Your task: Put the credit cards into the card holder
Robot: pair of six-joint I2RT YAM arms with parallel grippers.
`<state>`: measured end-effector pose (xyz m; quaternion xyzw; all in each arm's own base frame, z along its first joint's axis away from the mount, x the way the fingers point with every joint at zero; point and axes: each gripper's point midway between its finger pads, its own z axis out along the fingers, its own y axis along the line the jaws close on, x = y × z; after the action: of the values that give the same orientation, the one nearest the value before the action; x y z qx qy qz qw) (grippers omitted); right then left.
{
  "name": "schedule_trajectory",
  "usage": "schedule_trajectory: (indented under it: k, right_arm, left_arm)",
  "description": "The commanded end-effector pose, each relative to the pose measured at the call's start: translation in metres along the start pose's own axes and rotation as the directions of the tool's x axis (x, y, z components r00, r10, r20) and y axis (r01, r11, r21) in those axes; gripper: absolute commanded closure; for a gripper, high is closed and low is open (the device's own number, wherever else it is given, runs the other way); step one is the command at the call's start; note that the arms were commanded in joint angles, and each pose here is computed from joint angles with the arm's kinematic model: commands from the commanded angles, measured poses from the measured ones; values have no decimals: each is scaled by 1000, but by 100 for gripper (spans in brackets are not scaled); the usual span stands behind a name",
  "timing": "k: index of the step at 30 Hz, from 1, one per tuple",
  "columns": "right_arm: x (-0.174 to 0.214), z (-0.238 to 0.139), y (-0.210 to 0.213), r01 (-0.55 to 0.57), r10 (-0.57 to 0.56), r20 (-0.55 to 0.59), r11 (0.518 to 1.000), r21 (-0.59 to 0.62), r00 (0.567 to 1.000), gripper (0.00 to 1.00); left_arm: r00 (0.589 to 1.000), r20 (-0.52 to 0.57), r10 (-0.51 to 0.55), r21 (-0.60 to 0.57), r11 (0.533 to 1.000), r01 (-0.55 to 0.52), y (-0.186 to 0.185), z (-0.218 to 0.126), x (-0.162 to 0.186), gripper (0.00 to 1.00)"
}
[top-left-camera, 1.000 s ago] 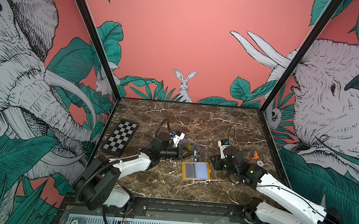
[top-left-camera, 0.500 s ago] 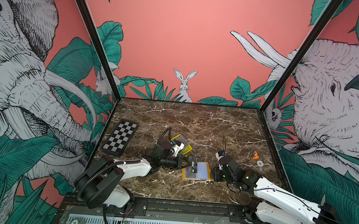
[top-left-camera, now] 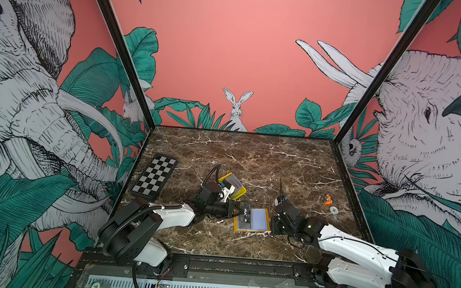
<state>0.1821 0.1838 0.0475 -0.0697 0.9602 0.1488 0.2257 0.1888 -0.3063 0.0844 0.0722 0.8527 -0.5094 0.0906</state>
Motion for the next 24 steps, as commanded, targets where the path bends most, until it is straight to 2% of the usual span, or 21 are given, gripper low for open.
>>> schedule_trajectory:
  k: [1,6,18,24]
  right_arm:
    - [3,7,2,-9,9,-3,1000,-7,1000,80]
    - [4,11,3,-9,9,-13,1000,-5,1000,81]
    - [14,24,0,-4,4,-53,1000,7,999,85]
    - [19,28,-3,-2,3,-68,1000,18,998,87]
  left_arm:
    - [1000,10,-2,-5,1000,2,-4,2,-6,98]
    - [1000,5,-21,-5,1000,21,-5,7,-8,99]
    - [990,-24,-141,-69,988,139,14,15,2,100]
    - [982,-33,-184,-49,982,182,17,22,3,100]
